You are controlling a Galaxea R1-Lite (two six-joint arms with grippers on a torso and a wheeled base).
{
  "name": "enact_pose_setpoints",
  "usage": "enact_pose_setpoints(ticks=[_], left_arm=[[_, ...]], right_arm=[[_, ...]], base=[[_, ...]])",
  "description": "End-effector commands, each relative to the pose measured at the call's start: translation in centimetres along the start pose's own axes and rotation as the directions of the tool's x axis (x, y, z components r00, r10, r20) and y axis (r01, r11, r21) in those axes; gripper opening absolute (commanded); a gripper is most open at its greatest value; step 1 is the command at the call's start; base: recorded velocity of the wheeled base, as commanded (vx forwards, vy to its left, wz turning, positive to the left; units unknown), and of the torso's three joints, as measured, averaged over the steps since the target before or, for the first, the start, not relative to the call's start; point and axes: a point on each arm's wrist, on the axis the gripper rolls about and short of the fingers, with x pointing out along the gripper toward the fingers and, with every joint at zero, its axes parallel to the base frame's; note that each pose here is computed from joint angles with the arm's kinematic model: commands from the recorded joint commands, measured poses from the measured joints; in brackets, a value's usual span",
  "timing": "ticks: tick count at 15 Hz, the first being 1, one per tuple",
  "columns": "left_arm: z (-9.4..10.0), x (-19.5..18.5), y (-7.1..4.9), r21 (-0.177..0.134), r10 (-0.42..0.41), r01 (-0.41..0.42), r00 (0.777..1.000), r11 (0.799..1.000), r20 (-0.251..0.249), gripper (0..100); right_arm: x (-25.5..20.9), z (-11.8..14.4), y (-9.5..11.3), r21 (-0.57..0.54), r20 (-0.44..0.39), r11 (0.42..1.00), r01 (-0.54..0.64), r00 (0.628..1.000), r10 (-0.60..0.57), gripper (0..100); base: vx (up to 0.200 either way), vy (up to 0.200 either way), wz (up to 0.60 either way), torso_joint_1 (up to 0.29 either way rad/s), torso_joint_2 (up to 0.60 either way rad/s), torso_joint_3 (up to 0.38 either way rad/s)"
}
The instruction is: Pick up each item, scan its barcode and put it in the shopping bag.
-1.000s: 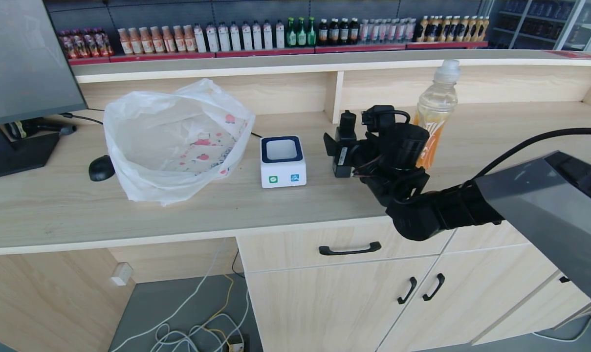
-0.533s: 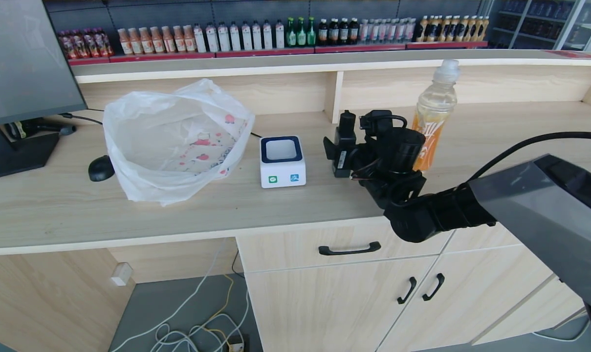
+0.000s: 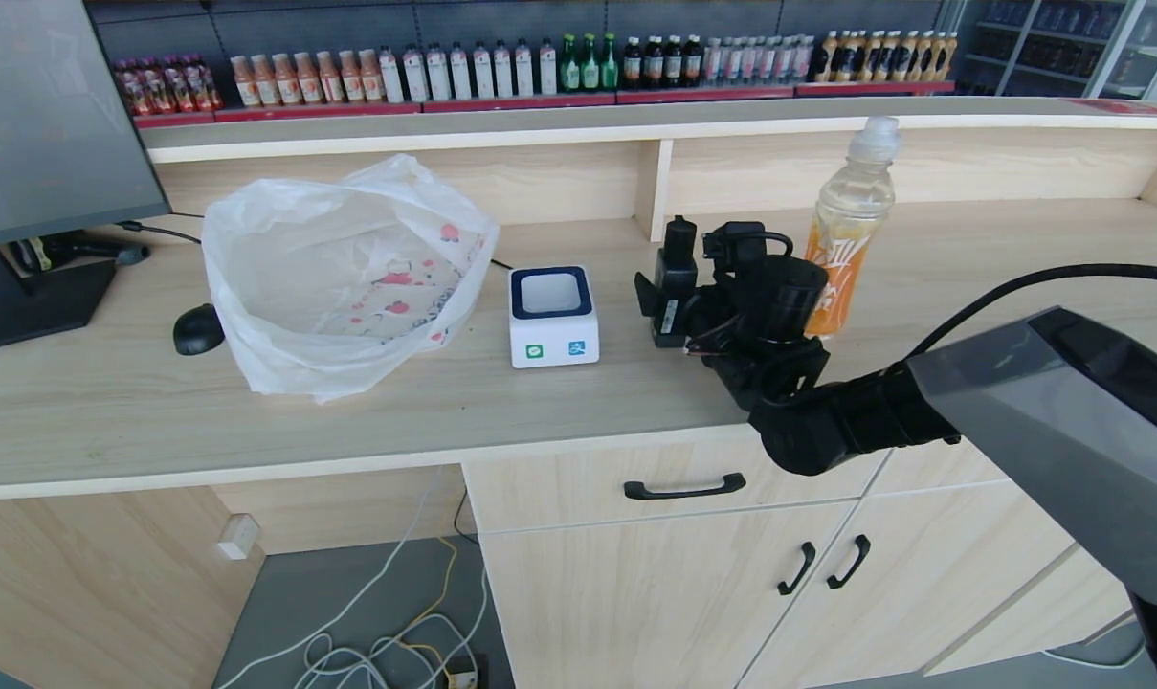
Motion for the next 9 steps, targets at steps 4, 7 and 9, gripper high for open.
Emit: enact_pose_setpoints(ticks=[4,7,9], left_arm=[[0.0,0.0,0.0,-0.001,-0.001,0.001,1.0,1.0,0.0,100],[0.0,0.0,0.0,-0.001,-0.001,0.001,1.0,1.0,0.0,100],[0.0,0.0,0.0,-0.001,-0.001,0.001,1.0,1.0,0.0,100]], right_arm=[[0.06,-0.04,-0.19,0.009,0.002,1.0,0.0,1.0,0.0,0],[0.01,-0.27,-0.21,0.007,-0.005,1.0,-0.001,1.0,0.001,0],[0.03,-0.23,-0.2,0.009,-0.004,1.0,-0.001,1.0,0.001,0]], base=[[0.0,0.0,0.0,0.0,0.0,0.0],[0.0,0.0,0.0,0.0,0.0,0.0],[0.0,0.0,0.0,0.0,0.0,0.0]])
